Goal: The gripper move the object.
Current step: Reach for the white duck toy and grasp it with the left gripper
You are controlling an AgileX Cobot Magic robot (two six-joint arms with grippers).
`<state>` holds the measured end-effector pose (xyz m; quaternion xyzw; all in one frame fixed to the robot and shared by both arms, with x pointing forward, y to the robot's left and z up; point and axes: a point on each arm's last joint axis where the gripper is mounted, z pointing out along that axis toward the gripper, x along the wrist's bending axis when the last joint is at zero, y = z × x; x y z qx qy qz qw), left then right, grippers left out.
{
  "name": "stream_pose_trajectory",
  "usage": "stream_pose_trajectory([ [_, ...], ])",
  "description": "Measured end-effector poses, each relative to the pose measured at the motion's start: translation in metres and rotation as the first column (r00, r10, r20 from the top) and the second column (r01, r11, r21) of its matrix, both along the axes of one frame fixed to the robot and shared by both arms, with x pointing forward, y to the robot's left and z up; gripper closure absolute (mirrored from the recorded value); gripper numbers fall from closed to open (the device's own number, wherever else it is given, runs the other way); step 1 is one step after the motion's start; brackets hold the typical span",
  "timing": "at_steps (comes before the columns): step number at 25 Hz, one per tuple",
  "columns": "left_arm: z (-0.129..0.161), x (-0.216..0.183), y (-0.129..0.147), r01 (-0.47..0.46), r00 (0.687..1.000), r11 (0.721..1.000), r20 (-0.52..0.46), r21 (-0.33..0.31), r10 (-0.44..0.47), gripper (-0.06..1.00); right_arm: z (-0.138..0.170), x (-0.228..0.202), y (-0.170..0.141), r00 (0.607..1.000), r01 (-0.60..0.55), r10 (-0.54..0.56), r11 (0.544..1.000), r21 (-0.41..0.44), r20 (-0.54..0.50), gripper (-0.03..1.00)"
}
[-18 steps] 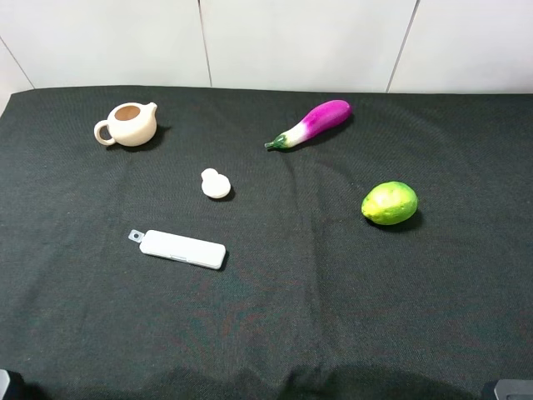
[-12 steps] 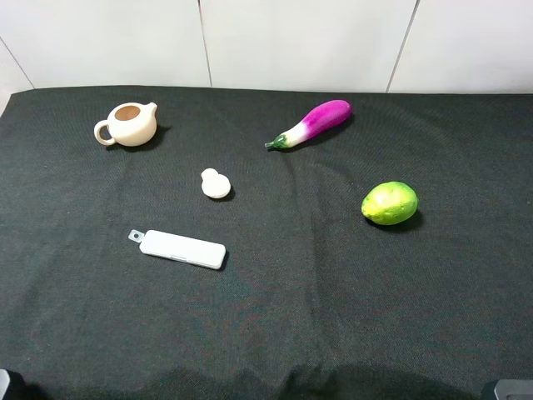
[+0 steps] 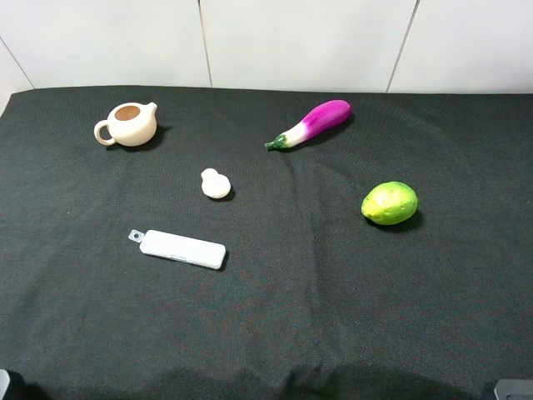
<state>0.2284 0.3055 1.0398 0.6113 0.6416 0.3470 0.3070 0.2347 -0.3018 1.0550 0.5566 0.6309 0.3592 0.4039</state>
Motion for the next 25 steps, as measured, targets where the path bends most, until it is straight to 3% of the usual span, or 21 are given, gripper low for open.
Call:
stream_pose_trajectory([
  [25,0.0000,0.0000,0.0000,0.000,1.000,1.000,0.000,0.000,0.000,0.12,0.0000,0.0000,0.0000,1.000,0.000,0.000,1.000,0.000,0.000,0.27],
])
